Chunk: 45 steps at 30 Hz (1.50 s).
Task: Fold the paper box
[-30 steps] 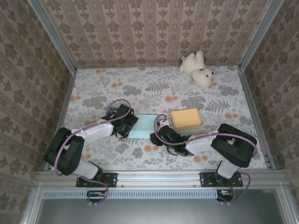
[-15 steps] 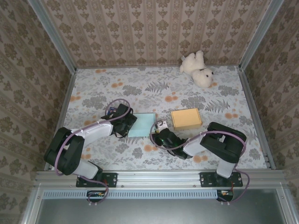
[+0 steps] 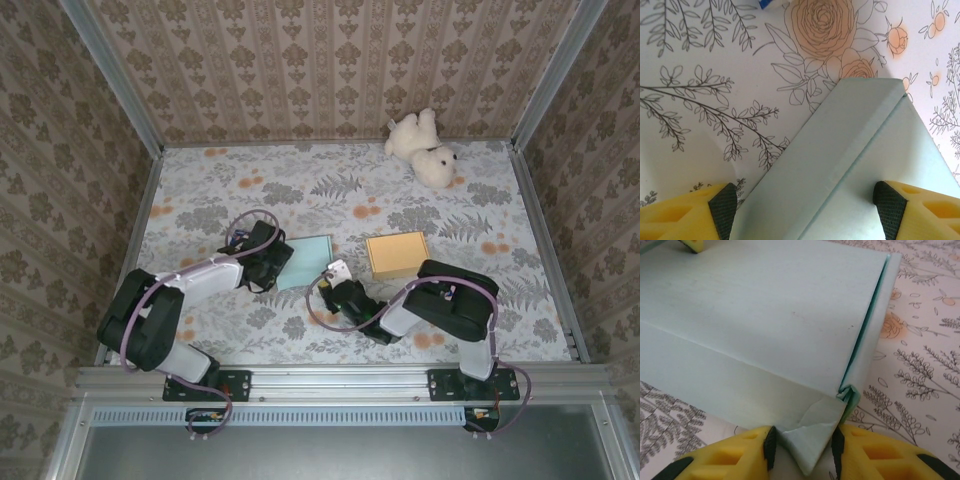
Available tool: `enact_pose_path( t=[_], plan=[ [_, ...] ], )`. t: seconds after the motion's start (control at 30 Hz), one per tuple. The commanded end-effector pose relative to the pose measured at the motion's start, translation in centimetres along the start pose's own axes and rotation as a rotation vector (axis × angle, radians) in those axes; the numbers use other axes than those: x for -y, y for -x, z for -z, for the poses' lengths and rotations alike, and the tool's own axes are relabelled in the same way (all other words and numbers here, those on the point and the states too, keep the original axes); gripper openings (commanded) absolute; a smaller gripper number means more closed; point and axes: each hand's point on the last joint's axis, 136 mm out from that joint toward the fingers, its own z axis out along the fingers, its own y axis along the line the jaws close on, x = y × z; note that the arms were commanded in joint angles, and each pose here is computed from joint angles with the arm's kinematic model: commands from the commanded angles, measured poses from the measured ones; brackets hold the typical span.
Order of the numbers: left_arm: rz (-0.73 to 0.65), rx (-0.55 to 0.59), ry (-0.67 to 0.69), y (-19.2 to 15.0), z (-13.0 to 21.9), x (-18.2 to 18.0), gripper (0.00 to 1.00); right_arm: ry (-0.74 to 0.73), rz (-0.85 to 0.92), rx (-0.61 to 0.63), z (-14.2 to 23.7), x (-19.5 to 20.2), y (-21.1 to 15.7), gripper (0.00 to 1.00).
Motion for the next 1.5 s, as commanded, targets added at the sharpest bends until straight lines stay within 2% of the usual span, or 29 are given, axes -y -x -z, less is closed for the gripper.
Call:
enact_pose_path(
  t=[0.0, 0.13, 0.27, 0.4, 0.6, 0.7, 0.8, 1.07, 1.27, 1.47],
  plan=[
    [-0.041, -0.112, 0.276, -2.6, -0.8, -7.6, 0.76, -0.031, 0.082, -0.076, -1.2, 0.5, -2.4, 0.38],
    [-0.042, -0.112, 0.278, -2.5, -0.7, -7.6, 0.76, 0.003, 0.032, -0.078, -1.2, 0.2, -1.9, 0.4],
    [-0.033, -0.104, 0.286, -2.2, -0.7, -7.9, 0.76, 0.057, -0.108, -0.111, -0.2, 0.7, -1.0, 0.5],
    [-0.025, -0.1, 0.287, -2.0, -0.6, -8.0, 0.76, 0.116, -0.226, -0.15, 1.1, 0.9, 0.1, 0.51],
    [-0.017, -0.096, 0.29, -2.0, -0.7, -8.3, 0.76, 0.176, -0.354, -0.175, 3.0, 0.4, 1.9, 0.48],
    [-0.015, -0.097, 0.29, -2.0, -0.7, -8.3, 0.76, 0.152, -0.41, -0.2, 3.1, 1.0, 2.2, 0.41],
    [-0.016, -0.096, 0.291, -2.0, -0.6, -8.4, 0.76, 0.125, -0.417, -0.22, 2.6, 1.6, 2.0, 0.35],
    [-0.016, -0.099, 0.291, -2.0, -0.7, -8.4, 0.76, 0.096, -0.414, -0.227, 0.0, 2.2, 0.8, 0.28],
    [-0.023, -0.104, 0.289, -2.1, -0.8, -8.2, 0.76, 0.087, -0.384, -0.204, -1.8, 2.4, 1.3, 0.27],
    [-0.03, -0.115, 0.281, -2.3, -0.9, -7.9, 0.76, 0.005, -0.369, -0.205, -3.1, 3.3, 1.1, 0.27]
  ],
)
